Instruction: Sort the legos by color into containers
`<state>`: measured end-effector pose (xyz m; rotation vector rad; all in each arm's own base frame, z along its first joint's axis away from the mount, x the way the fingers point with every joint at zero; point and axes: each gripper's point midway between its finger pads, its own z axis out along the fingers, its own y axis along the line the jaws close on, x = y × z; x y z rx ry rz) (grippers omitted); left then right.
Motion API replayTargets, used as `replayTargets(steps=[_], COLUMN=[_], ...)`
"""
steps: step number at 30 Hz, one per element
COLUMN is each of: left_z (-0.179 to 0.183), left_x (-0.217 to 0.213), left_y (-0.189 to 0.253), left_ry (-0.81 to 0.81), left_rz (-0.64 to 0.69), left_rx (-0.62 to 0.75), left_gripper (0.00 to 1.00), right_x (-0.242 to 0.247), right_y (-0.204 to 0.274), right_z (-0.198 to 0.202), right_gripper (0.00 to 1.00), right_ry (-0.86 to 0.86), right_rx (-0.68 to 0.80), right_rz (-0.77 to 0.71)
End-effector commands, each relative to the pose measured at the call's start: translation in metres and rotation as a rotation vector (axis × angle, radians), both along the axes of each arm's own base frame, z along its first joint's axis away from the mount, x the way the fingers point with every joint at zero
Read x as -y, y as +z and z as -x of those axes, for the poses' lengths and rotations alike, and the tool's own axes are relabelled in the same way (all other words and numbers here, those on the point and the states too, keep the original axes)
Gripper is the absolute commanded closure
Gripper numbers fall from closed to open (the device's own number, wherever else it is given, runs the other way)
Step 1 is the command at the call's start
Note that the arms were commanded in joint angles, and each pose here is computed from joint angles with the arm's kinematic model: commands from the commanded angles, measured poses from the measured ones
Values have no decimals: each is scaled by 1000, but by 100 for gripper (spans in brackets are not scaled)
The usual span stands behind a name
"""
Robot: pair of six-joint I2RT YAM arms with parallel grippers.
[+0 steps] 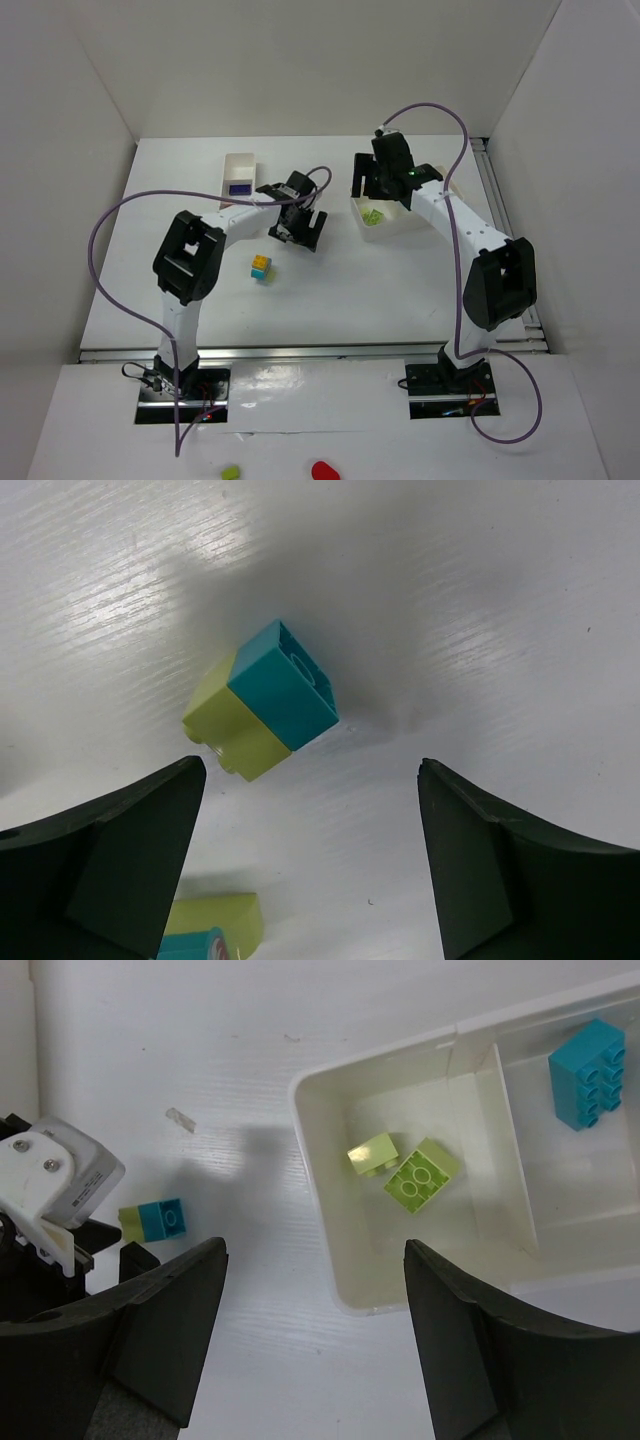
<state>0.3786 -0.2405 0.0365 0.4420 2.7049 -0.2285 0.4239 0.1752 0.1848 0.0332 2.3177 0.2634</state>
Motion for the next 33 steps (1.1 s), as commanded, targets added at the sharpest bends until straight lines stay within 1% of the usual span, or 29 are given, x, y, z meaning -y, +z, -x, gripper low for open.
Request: replayTargets(steps=[1,4,6,8,10,11,14,16,18,19,20,22,24,27,30,31,33], left_z=[-8,3,4,6,6,4,0,-1,-6,-7,-8,-9,-13,-12,-11,-11,-11], left_x=[11,38,52,61,61,59,50,44,37,34,26,19,7,12,19,19,16], left_y=[22,25,35,40,41,41,53,51,53,47,42,40,29,13,5,5,0], left_ry=[-27,-76,-96,-105,-105,-87,-61,-47,4,27,88,138,190,178,150,150,155], left_rz=[42,114,145,163,158,149,108,82,47,24,-7,-17,-20,-8,13,13,-2], left_rx=[34,17,28,31,22,27,58,65,84,73,69,47,24,1,-18,-18,-20], left_gripper=[6,7,7,7,8,10,10,6,3,0,0,0,0,7,11,11,16], right_x=[-1,0,0,1,4,4,6,7,7,7,7,7,7,6,6,6,6], right_y=[9,10,10,9,10,10,10,10,10,10,10,6,6,11,9,9,13], right_z=[7,10,10,12,14,14,16,18,18,18,18,17,17,16,15,15,14], right_gripper=[21,21,21,21,21,21,21,21,21,21,21,21,21,21,21,21,21], right_ry=[4,-2,-2,-2,-9,-9,-16,-16,-16,-16,-16,-16,-16,-16,-9,-9,-10], right_rx=[7,6,6,4,8,8,11,11,11,11,11,2,2,12,5,5,14], right_rz=[-3,-9,-9,-9,-4,-4,2,2,2,2,2,6,6,1,12,12,8])
